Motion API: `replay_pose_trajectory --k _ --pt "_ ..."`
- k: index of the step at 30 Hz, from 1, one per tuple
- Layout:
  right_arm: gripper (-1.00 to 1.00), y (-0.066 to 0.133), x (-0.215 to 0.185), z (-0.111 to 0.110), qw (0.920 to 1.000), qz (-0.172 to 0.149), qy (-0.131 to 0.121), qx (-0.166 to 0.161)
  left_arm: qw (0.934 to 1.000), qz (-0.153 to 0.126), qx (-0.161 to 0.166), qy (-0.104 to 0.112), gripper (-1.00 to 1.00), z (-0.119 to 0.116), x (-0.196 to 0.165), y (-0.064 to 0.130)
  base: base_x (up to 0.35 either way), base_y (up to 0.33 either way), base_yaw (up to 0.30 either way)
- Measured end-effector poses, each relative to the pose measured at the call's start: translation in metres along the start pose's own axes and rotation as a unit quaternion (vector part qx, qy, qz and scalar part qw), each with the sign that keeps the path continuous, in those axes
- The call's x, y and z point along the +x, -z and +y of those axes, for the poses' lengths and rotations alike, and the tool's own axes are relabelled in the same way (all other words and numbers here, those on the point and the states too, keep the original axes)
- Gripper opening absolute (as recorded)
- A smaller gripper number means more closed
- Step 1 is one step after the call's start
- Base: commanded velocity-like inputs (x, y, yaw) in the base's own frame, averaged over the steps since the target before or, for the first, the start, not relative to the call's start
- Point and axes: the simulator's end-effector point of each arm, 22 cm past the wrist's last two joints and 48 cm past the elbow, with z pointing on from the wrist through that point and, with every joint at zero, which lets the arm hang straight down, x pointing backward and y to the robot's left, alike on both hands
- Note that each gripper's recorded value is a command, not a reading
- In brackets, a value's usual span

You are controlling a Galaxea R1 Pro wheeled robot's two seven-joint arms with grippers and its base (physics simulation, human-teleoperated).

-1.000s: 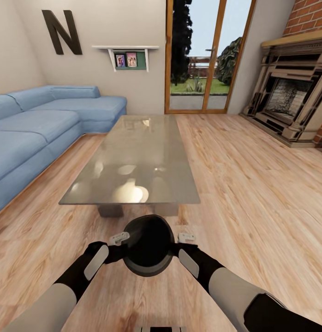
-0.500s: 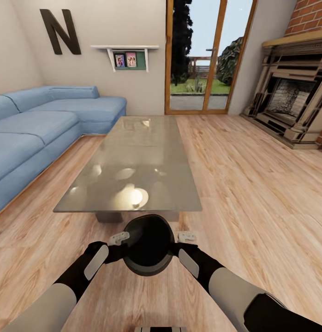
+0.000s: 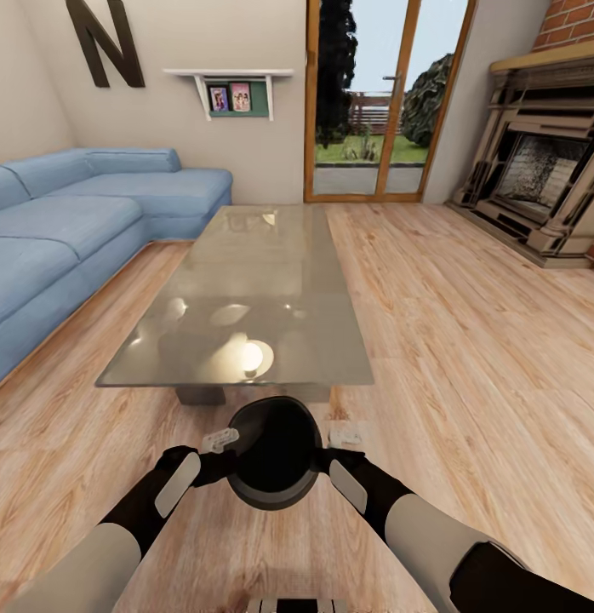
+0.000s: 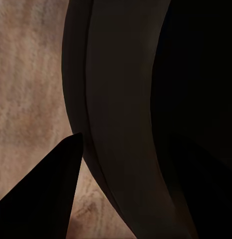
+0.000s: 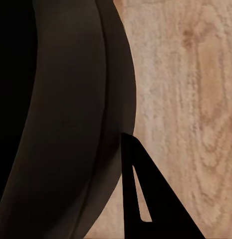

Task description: Place each of the two pumpkins and all three candles from the living room inside a cabinet in the living room (use any cabinet), then make sure every cabinet is closed, and position the cauldron so it is next to a table in the living room.

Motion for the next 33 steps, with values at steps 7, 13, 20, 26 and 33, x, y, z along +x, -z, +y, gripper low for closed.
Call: replay_pose_trajectory --k 7,13,20,26,33 --pt "-1.00 -0.003 0.003 -0.001 1.0000 0.003 0.000 0.000 1.0000 0.003 0.000 0.001 -1.00 0.001 0.002 -0.003 0.000 0.000 0.000" --pt "-1.00 -0.011 0.014 -0.004 0.9999 0.016 -0.002 0.002 0.9999 0.015 -0.005 0.004 -1.00 0.006 0.012 -0.012 0.000 0.000 0.000" --pt "-1.00 -0.014 0.017 -0.005 0.9998 0.017 -0.002 0.002 0.9998 0.016 -0.005 0.005 -1.00 0.007 0.014 -0.015 0.000 0.000 0.000" --pt "-1.00 -0.019 0.024 -0.007 0.9997 0.025 -0.003 0.003 0.9997 0.023 -0.007 0.007 -1.00 0.010 0.019 -0.020 0.000 0.000 0.000" --pt "-1.00 -0.018 0.023 -0.006 0.9997 0.024 -0.003 0.003 0.9997 0.022 -0.006 0.006 -1.00 0.010 0.019 -0.020 0.000 0.000 0.000"
